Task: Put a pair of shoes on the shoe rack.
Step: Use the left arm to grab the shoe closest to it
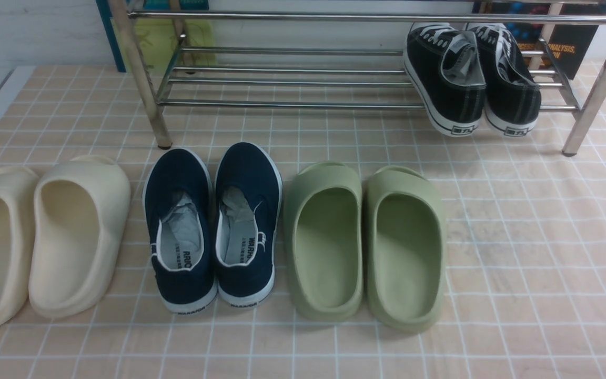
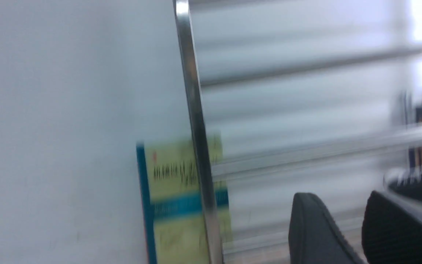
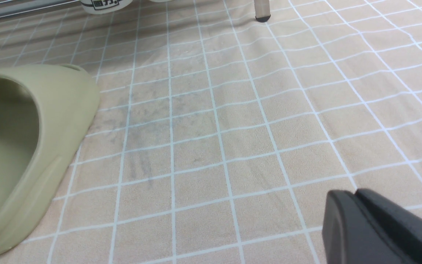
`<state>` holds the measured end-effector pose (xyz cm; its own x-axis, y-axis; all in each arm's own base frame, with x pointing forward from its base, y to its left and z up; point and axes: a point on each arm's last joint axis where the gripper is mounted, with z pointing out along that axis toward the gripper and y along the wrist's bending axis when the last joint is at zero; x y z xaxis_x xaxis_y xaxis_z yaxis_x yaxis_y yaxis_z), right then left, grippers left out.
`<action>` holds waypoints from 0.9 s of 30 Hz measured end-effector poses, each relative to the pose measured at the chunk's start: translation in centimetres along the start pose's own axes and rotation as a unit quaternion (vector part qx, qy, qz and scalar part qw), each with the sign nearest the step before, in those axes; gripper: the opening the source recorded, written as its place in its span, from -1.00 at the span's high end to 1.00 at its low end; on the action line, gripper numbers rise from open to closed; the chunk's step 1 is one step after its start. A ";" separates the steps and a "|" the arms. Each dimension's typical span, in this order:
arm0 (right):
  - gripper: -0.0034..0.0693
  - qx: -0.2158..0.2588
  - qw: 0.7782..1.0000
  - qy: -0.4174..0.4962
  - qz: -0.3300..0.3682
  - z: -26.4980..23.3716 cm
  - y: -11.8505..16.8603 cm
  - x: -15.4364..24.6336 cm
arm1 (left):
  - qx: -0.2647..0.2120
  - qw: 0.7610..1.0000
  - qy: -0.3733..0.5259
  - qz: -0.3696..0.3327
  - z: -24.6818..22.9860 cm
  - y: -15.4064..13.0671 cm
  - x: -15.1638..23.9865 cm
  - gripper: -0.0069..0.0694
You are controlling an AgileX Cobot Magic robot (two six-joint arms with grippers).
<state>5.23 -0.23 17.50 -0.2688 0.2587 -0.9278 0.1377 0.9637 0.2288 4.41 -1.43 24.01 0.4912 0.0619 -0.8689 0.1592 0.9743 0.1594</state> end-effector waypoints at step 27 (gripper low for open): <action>0.80 0.000 1.000 0.000 0.000 0.0 0.0 0.0 | -0.110 0.858 0.470 -0.176 9.9 2.8 -2.5 0.19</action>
<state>5.23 -0.23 17.50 -0.2688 0.2587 -0.9278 0.1377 0.9637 0.2288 12.09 -1.02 31.25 -0.4773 -0.1975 -0.8563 -0.0603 0.9795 -0.1923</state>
